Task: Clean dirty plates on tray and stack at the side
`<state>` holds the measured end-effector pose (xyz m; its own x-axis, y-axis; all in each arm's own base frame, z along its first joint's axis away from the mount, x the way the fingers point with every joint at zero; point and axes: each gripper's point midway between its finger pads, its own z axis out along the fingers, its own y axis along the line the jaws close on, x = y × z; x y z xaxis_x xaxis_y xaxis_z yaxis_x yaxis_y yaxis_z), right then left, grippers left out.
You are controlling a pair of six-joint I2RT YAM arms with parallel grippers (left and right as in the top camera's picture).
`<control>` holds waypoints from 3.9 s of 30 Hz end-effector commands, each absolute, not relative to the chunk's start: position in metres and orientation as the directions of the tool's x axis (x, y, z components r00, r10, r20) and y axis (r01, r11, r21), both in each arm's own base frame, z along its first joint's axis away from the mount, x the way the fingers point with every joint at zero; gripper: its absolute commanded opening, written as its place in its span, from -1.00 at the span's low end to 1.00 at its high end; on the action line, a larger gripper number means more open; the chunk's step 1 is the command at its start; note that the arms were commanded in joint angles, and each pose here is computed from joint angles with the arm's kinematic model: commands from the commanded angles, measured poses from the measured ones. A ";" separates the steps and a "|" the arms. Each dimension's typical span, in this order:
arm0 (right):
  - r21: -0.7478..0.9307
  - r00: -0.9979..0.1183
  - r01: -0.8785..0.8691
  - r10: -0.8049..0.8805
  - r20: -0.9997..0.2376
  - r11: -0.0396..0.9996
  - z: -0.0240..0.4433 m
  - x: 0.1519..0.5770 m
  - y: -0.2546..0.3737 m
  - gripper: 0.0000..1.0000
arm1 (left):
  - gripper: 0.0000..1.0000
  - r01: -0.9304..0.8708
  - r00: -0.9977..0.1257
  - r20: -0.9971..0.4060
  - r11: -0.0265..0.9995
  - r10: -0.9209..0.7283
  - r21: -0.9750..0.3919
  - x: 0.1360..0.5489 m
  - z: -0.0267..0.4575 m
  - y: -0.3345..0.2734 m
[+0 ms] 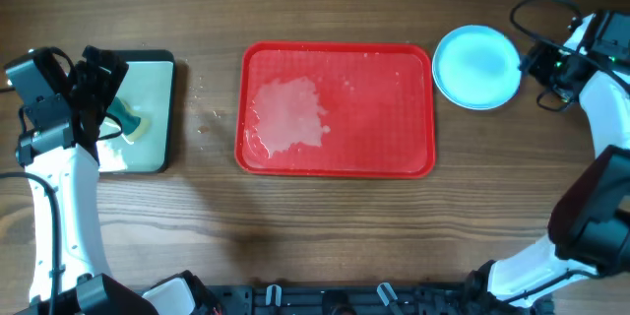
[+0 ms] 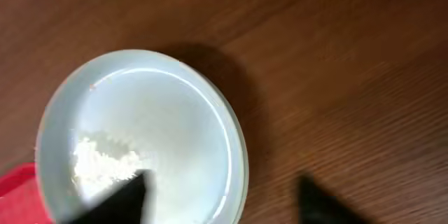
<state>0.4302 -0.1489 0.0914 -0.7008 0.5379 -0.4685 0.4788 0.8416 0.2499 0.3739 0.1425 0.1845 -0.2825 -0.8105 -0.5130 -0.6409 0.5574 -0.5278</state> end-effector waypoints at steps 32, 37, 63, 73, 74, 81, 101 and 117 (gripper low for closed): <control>0.364 -0.746 0.563 0.646 -0.162 0.742 0.196 0.287 0.003 0.99 | 1.00 -0.640 -0.285 -0.508 0.556 -0.813 -0.530 0.374 0.183 0.143; 0.419 -0.775 0.307 0.480 -0.411 0.854 0.236 0.310 0.010 1.00 | 1.00 -0.640 -0.285 -0.508 0.556 -0.813 -0.530 0.374 0.183 0.143; 0.349 0.050 -0.204 0.365 -0.930 0.915 0.207 0.252 0.029 0.99 | 1.00 -0.640 -0.285 -0.508 0.556 -0.813 -0.530 0.374 0.183 0.143; 0.297 -0.016 -0.064 0.297 -0.955 0.953 0.176 0.246 0.011 0.99 | 1.00 -0.640 -0.285 -0.508 0.556 -0.813 -0.530 0.374 0.183 0.143; 0.262 -0.014 -0.065 0.262 -0.965 0.963 0.176 0.246 0.011 0.99 | 1.00 -0.640 -0.285 -0.508 0.556 -0.813 -0.530 0.374 0.183 0.143; -0.029 0.004 -0.066 -0.029 -1.000 0.997 0.175 0.246 0.011 0.99 | 1.00 -0.640 -0.285 -0.508 0.556 -0.813 -0.530 0.374 0.183 0.143; 0.029 -0.004 -0.070 0.028 -1.000 0.997 0.174 0.247 0.012 0.99 | 1.00 -0.640 -0.285 -0.508 0.556 -0.813 -0.530 0.374 0.183 0.143; 0.029 -0.005 -0.070 0.029 -1.000 0.997 0.174 0.247 0.012 0.99 | 1.00 -0.655 -0.473 -0.430 0.633 -0.769 -0.413 0.343 0.152 0.102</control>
